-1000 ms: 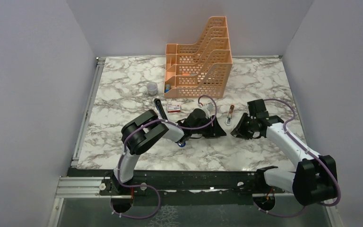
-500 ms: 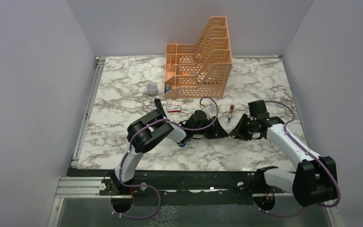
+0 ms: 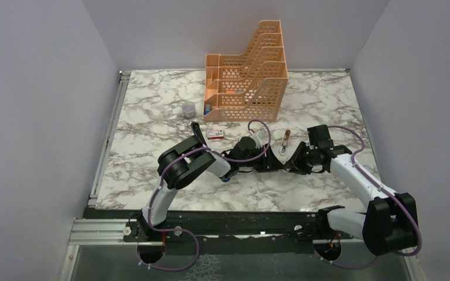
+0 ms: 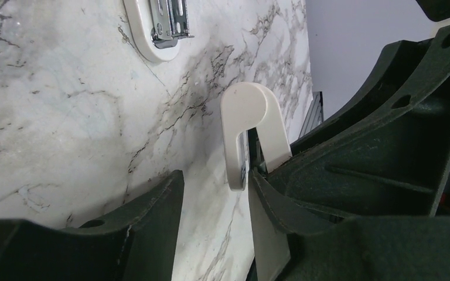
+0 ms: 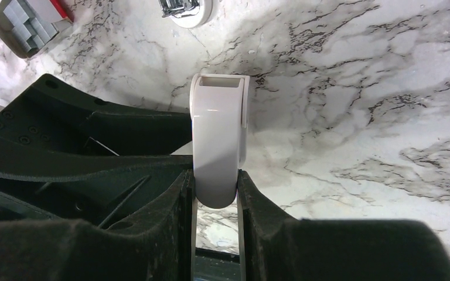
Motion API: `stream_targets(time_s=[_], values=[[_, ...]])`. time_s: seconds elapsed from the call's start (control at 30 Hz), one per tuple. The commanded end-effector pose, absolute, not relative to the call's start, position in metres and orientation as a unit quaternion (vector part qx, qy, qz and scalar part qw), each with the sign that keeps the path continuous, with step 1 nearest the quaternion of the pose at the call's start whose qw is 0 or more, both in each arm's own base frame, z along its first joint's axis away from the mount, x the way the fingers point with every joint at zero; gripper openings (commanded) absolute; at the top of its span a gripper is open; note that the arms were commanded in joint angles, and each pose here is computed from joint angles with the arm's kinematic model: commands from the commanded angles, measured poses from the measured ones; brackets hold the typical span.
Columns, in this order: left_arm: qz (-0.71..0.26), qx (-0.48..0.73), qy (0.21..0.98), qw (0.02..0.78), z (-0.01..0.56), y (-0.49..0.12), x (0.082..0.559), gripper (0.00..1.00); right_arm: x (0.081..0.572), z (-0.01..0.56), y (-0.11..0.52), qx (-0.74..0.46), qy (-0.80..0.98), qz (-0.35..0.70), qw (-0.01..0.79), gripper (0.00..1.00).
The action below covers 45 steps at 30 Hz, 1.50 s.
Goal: Load the staples into the stapler
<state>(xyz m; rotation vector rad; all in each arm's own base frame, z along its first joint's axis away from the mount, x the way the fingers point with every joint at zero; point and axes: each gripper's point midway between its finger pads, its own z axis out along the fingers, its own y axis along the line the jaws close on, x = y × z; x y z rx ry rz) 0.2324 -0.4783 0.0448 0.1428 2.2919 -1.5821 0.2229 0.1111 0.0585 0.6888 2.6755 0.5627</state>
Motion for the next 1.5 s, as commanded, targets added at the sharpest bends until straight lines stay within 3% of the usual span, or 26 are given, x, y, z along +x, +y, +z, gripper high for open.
stream_targets(time_s=[0.0,0.13,0.3,0.73,1.03,1.47], values=[[-0.577,0.072,0.795,0.175,0.051,-0.484,0.225,0.42,0.226,0.065,0.124,0.234,0.930,0.233,0.159,0.15],[-0.578,0.071,0.796,0.168,0.047,-0.486,0.224,0.25,0.226,0.068,0.128,0.231,0.929,0.246,0.154,0.15],[-0.576,0.074,0.797,0.166,0.045,-0.486,0.224,0.11,0.221,0.066,0.132,0.223,0.934,0.248,0.129,0.15],[-0.483,0.059,0.866,0.118,-0.015,-0.466,0.216,0.06,0.247,0.086,0.110,0.232,0.938,0.201,0.161,0.15],[-0.464,0.061,0.877,0.107,-0.026,-0.463,0.215,0.06,0.270,0.081,0.091,0.242,0.937,0.164,0.190,0.16],[-0.452,0.059,0.885,0.095,-0.035,-0.459,0.211,0.06,0.306,0.074,0.074,0.242,0.938,0.113,0.223,0.26]])
